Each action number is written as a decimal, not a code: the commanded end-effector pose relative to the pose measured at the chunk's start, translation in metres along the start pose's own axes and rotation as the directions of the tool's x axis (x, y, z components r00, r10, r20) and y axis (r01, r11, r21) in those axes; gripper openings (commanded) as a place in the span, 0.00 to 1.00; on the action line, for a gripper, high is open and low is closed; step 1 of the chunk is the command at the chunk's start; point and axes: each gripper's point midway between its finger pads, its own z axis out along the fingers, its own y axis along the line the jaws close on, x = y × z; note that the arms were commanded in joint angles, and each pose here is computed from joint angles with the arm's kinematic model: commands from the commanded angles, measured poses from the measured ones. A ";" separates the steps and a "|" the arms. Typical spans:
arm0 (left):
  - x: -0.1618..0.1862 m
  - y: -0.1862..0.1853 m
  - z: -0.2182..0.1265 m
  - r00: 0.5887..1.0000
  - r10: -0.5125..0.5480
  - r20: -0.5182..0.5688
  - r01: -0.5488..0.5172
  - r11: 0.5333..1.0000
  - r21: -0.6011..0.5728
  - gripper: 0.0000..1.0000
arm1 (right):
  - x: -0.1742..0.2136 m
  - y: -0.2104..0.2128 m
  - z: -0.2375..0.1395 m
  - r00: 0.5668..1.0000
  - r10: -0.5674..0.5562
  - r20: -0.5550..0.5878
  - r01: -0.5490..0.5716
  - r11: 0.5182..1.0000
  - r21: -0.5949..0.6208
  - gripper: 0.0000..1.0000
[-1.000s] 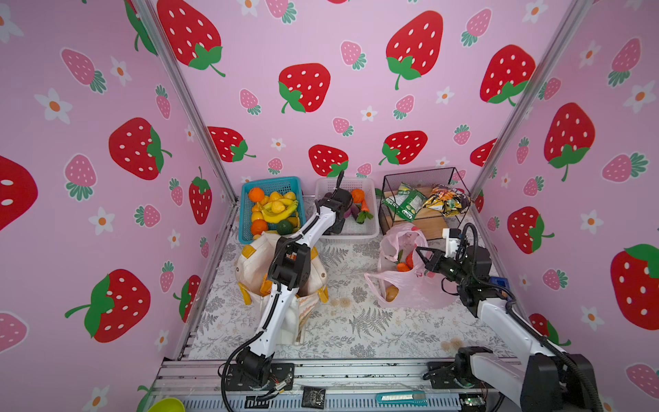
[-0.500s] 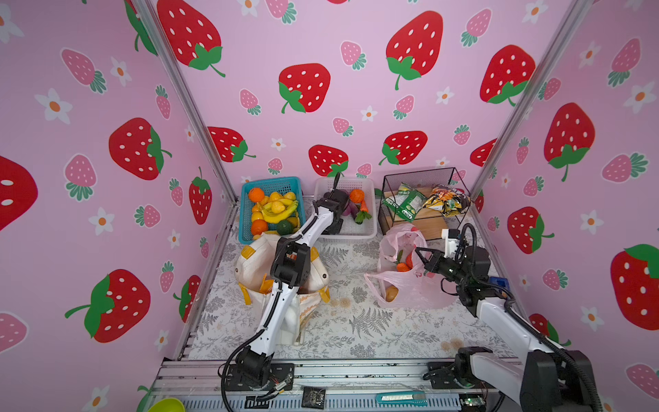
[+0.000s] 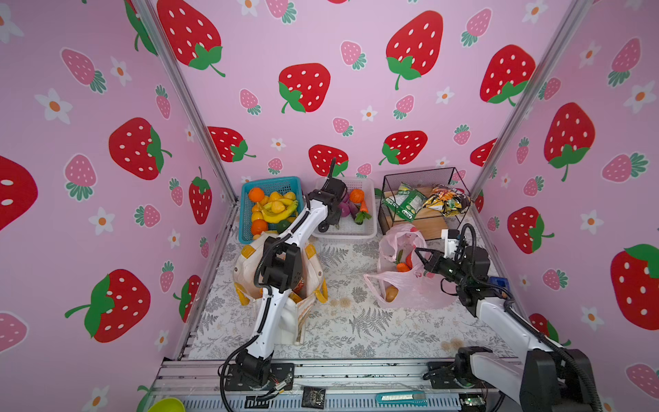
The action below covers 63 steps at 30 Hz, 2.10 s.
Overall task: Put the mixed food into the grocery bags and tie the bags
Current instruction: 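Grasp the dark eggplant in the basket with the left gripper, then lift the eggplant and carry it toward the pink bag with the left gripper, then lower the eggplant into the pink bag with the left gripper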
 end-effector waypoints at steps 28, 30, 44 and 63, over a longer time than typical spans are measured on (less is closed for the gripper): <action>0.155 -0.133 -0.185 0.879 0.362 0.309 -0.463 0.802 0.377 0.16 | -0.022 0.018 -0.006 0.991 -0.124 -0.043 0.125 0.992 0.016 0.00; 0.169 -0.135 -0.177 0.855 0.441 0.273 -0.516 0.780 0.355 0.16 | -0.022 0.020 -0.007 0.991 -0.125 -0.043 0.126 0.992 0.013 0.00; 0.185 -0.166 -0.115 0.709 0.680 0.185 -0.699 0.644 0.311 0.15 | -0.021 0.025 -0.015 0.992 -0.117 -0.047 0.118 0.993 0.015 0.00; 0.173 -0.256 -0.173 0.720 0.468 0.512 -0.692 0.430 0.580 0.18 | -0.009 0.033 -0.007 0.996 -0.069 -0.058 0.066 0.997 -0.046 0.00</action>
